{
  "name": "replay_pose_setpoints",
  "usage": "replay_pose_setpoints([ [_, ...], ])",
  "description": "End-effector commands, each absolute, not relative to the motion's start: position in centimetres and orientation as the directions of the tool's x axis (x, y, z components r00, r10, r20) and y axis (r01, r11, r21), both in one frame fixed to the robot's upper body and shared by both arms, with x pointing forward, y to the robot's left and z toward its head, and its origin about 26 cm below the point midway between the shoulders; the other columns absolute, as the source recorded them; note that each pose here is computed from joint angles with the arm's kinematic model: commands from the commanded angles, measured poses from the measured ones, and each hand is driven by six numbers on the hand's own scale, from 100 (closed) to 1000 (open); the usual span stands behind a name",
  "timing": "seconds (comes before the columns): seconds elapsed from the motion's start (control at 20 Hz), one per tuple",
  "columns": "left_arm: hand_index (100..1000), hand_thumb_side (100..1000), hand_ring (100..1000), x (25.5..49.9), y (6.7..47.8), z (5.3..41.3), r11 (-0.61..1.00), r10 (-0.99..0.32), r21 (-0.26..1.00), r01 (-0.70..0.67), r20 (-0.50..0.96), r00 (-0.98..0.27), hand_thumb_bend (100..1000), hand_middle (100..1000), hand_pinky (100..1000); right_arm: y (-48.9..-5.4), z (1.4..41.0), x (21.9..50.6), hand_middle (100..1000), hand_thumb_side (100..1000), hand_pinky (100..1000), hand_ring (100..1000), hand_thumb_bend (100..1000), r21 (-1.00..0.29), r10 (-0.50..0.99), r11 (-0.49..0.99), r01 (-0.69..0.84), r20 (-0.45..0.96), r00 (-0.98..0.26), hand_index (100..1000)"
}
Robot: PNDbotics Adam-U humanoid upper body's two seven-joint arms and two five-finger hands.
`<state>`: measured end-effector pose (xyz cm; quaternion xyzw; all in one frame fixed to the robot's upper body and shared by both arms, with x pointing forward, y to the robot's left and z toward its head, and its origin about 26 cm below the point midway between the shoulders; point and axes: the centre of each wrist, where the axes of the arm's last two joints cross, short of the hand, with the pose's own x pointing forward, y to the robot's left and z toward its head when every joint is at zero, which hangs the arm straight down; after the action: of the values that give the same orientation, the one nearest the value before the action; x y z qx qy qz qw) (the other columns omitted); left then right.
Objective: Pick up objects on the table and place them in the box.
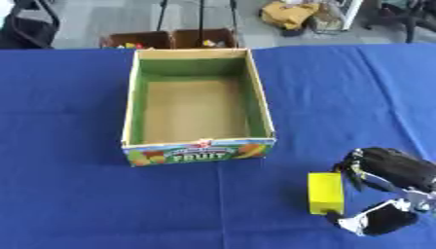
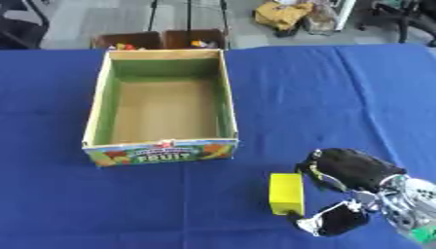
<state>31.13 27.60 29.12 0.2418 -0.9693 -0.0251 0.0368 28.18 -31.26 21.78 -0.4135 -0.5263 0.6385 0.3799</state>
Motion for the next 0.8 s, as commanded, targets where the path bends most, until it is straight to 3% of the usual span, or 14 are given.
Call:
replay_pose_setpoints([
  [0.05, 936, 1000, 888, 30.7, 27.6, 30.0, 0.880, -0.473, 0.064, -0.471, 0.025, -0.881, 100, 860, 621, -31.5, 23.4, 28.1, 322, 488, 678, 716, 230, -0.983, 0.916, -0.181, 0.023, -0.177, -0.360, 539],
  [0.8, 936, 1000, 874, 30.7, 27.6, 29.9, 0.879, -0.474, 0.064, -0.472, 0.032, -0.880, 100, 859, 612, -31.4, 25.6, 28.4, 253, 441, 653, 673, 100, -0.971, 0.923, -0.156, 0.182, -0.209, -0.322, 433],
])
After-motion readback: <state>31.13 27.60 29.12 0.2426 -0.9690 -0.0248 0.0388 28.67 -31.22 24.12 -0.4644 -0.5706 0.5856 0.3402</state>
